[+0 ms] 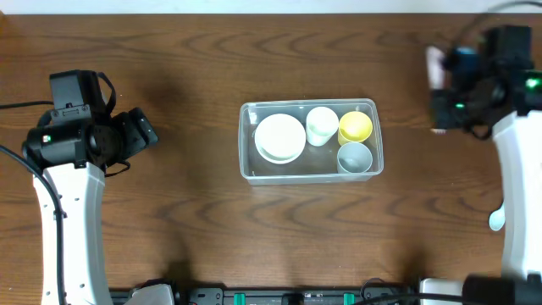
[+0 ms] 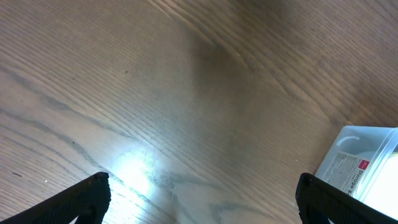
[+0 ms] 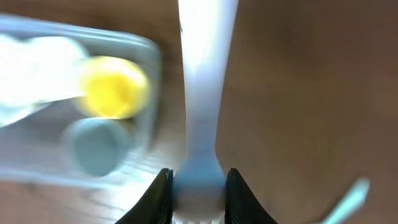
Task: Pack container
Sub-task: 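Carry the white fork into the container's front edge with the right gripper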
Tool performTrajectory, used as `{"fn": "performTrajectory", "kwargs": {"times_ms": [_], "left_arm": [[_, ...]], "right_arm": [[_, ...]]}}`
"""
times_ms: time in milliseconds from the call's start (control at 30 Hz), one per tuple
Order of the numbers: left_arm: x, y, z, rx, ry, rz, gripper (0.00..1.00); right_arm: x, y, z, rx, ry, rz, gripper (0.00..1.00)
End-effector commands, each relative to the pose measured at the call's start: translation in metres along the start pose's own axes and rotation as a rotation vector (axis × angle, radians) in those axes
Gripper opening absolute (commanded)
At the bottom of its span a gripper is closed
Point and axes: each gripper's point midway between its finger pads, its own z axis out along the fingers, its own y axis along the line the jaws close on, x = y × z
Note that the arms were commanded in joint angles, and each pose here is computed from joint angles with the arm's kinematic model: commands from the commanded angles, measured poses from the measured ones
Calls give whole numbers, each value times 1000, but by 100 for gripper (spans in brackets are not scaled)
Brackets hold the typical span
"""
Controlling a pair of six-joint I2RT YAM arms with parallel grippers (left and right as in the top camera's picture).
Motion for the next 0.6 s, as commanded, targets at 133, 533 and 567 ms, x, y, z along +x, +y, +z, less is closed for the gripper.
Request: {"fn": "performTrajectory", "kwargs": {"times_ms": [133, 533, 567], "left_arm": [[4, 4, 1, -13, 16, -8, 95], [4, 4, 1, -13, 16, -8, 95], [4, 4, 1, -13, 16, -8, 95]], "right_arm": [[-11, 124, -33, -170, -156, -732, 1], [48, 208, 31, -355, 34, -1116, 1], [57, 211, 38, -369, 60, -1149, 1]]}}
